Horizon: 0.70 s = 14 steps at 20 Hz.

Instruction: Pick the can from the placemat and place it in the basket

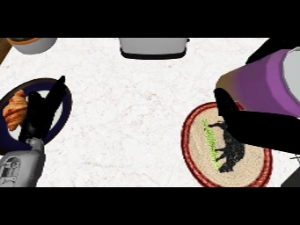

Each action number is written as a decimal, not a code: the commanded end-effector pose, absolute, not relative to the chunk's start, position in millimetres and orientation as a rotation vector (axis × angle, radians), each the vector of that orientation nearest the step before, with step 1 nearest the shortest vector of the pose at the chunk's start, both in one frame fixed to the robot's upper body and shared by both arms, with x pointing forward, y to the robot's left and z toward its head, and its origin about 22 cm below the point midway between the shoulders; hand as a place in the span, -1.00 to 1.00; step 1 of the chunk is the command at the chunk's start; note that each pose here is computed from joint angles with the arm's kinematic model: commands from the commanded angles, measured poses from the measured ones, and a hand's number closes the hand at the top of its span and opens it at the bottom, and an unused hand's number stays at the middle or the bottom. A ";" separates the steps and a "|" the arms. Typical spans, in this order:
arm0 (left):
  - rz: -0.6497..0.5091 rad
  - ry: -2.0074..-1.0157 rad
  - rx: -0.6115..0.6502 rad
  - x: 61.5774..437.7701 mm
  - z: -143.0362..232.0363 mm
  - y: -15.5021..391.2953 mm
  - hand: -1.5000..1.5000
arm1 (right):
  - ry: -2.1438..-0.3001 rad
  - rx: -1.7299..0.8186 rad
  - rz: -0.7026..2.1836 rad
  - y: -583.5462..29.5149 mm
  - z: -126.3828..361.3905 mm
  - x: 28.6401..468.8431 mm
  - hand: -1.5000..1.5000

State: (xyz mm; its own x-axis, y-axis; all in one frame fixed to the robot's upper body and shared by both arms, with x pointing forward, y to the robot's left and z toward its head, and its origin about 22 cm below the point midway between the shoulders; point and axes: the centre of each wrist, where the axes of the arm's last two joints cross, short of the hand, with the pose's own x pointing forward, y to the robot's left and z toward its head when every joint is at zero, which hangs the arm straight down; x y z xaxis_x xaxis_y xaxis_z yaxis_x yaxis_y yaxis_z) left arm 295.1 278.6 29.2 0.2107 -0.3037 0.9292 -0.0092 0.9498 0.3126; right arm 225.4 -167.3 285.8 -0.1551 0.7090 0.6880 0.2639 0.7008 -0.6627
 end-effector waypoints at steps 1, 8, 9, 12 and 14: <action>-0.223 -1.345 0.259 291.4 21.8 269.2 0.00 | -1.661 -0.837 0.385 -171.0 327.2 239.5 1.00; -0.206 -1.352 0.262 290.2 22.4 278.0 0.00 | -1.399 -1.186 0.544 -213.4 336.4 280.2 1.00; -0.206 -1.360 0.275 298.2 34.1 291.0 0.00 | -1.359 -1.246 0.578 -220.4 341.5 281.2 1.00; -0.208 -1.353 0.262 292.8 30.8 286.4 0.00 | -1.243 -1.306 0.650 -254.8 341.7 286.7 1.00; -0.208 -1.356 0.265 292.3 27.7 290.3 0.00 | -1.209 -1.286 0.612 -274.0 340.1 293.7 1.00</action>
State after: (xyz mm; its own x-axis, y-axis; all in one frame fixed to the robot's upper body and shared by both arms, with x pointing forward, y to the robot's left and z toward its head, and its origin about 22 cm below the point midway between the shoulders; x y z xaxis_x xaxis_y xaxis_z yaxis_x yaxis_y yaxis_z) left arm 292.0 283.7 26.0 0.2036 -0.2994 0.9322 -0.0109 0.9514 0.3079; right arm 285.5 -242.3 335.5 0.1758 0.9056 0.3860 0.3306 0.3151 -0.8896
